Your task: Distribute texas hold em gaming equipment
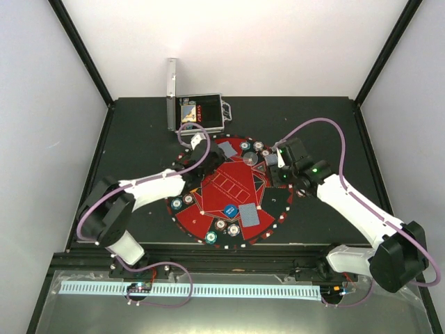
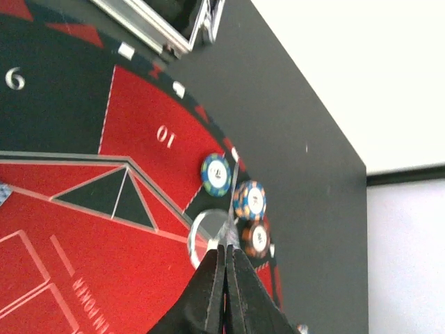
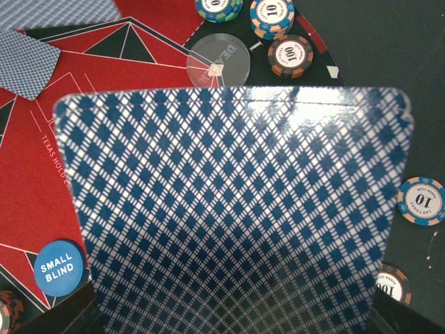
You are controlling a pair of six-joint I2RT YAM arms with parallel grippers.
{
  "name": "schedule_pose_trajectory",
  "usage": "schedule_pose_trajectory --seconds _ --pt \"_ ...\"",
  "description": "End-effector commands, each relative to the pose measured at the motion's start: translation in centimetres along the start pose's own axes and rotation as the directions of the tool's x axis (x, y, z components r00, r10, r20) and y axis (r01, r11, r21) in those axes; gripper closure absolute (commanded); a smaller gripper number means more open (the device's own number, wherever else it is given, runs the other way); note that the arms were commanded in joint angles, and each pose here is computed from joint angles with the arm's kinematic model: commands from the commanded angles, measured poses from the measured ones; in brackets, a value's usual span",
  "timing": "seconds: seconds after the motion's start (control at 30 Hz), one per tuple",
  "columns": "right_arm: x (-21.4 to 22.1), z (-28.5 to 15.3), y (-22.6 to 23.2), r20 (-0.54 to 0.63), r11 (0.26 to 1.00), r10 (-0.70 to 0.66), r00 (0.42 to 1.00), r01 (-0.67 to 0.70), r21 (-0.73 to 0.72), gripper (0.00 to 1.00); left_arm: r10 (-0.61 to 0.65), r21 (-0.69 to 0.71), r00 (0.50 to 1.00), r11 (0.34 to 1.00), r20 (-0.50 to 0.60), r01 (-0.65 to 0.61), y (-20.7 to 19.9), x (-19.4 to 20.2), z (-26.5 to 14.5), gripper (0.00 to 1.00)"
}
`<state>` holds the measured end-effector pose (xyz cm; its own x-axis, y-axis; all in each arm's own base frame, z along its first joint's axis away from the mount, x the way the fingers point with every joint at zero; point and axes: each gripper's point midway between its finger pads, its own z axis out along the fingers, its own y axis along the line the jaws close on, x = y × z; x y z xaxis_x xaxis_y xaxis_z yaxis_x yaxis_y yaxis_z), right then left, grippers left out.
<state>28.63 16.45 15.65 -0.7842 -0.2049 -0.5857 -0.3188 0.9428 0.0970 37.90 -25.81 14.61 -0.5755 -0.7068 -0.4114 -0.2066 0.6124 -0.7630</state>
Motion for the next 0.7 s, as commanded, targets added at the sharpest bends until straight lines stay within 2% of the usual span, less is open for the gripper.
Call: schedule_pose_trajectory --seconds 0.0,0.3,0.67 --pt "-1.8 -0.9 0.1 0.064 1.000 0.002 0.998 -0.001 -0.022 0.40 -0.087 -0.028 0.973 0.995 0.214 0.095 -1.5 -3.1 1.9 0.98" --pt "-1.3 -0.8 -0.1 0.049 0.999 -0.025 0.998 0.027 -0.041 0.40 -0.093 -0.143 0.956 0.980 0.279 0.137 0.1 -2.9 6.3 0.98" --pt "-1.2 -0.6 0.0 0.046 0.998 -0.020 0.999 0.023 -0.061 0.40 -0.139 -0.224 0.956 0.954 0.259 0.200 2.4 -0.7 10.4 0.98"
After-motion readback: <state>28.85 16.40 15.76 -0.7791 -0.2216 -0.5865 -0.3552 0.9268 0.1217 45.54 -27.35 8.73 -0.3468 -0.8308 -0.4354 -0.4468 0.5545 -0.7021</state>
